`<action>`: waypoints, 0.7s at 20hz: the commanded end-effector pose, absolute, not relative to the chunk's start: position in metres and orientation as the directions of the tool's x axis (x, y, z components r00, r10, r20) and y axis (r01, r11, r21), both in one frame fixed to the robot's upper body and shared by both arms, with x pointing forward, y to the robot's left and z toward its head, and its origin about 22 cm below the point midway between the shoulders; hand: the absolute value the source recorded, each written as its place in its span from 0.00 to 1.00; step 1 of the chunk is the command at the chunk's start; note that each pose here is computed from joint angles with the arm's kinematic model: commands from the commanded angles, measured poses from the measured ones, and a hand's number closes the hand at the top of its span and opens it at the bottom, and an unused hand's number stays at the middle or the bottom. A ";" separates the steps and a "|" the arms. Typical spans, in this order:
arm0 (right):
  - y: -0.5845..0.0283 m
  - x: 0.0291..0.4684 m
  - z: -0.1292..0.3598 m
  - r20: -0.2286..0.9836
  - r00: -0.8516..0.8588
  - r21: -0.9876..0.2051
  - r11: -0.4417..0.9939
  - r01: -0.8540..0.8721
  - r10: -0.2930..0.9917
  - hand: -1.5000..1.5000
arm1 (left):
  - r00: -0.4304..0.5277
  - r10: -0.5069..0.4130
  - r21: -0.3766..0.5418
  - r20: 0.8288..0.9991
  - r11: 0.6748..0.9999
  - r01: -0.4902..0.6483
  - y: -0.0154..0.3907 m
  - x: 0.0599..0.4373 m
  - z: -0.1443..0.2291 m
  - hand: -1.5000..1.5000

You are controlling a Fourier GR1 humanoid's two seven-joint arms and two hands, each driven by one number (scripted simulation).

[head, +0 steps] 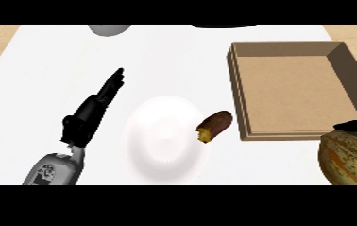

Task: Pick the squash from the plate and place it in the cardboard box

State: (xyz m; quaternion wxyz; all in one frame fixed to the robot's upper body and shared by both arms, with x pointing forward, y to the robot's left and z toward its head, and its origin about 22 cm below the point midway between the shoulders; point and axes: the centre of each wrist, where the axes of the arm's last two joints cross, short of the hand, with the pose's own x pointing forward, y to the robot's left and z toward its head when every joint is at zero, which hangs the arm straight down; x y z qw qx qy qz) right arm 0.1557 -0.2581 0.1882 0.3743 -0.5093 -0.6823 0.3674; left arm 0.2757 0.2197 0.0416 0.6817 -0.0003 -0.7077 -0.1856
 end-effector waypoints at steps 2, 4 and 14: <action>-0.243 0.140 0.224 0.353 -0.202 -0.862 0.402 0.310 0.913 1.00 | -0.070 -0.249 0.258 0.966 0.925 0.277 0.219 0.275 0.039 0.50; -0.247 0.149 0.227 0.376 -0.196 -0.856 0.420 0.302 0.906 1.00 | -0.077 -0.256 0.267 0.964 0.924 0.274 0.221 0.277 0.035 0.50; -0.307 0.224 0.277 0.454 -0.093 -0.829 0.459 0.321 0.886 1.00 | -0.094 -0.253 0.269 0.963 0.914 0.302 0.205 0.282 0.046 0.50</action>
